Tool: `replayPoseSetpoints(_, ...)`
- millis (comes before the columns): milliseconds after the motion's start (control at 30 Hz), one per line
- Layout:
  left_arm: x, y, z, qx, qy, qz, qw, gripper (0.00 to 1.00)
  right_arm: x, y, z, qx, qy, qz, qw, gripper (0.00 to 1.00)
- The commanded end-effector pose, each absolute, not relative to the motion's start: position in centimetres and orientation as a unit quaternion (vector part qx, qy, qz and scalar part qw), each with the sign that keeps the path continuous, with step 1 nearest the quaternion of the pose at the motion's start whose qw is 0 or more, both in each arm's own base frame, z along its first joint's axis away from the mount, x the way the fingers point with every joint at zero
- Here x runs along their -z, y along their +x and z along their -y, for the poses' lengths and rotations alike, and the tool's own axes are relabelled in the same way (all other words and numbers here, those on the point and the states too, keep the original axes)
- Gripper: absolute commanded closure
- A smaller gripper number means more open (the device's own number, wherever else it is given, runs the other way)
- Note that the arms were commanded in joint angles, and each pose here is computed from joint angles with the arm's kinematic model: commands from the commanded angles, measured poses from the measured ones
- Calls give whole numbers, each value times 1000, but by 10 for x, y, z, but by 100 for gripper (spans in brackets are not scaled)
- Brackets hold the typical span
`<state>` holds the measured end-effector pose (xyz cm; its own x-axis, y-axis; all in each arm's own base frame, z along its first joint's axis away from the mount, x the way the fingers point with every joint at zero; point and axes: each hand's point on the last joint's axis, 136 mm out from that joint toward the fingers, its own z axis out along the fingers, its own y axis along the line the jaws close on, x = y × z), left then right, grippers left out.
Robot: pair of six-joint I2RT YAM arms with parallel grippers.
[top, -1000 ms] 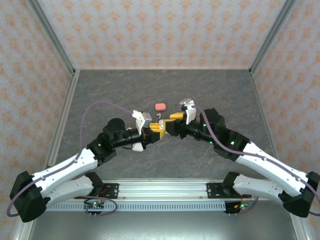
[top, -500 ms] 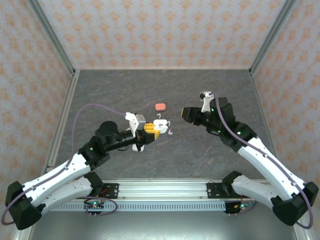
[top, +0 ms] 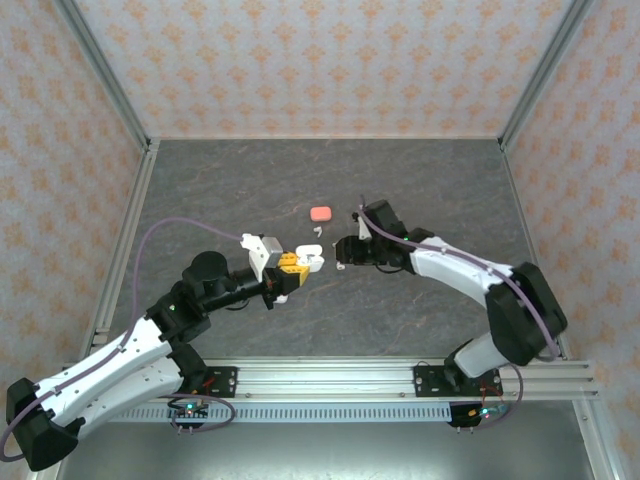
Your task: Insert wireless bluetooth earbuds into charging case
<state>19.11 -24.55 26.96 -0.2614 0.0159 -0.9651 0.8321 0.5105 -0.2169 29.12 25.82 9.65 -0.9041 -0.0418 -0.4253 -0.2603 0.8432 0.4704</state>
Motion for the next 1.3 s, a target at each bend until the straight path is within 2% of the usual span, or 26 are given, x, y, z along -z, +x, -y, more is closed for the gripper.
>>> replayPoseSetpoints(0, -272, 190, 243, 381, 309, -686, 537, 100, -101, 300, -293, -291, -124, -924, 214, 54)
replayPoseSetpoints(333, -274, 190, 243, 382, 309, -684, 539, 100, -54, 313, -313, -223, -150, -948, 170, 55)
replayPoseSetpoints(733, -273, 191, 243, 378, 310, -684, 541, 100, -26, 315, -300, -156, -158, -966, 134, 56)
replayPoseSetpoints(1267, -272, 192, 243, 376, 309, -686, 541, 100, -24, 303, -272, -101, -162, -974, 123, 56)
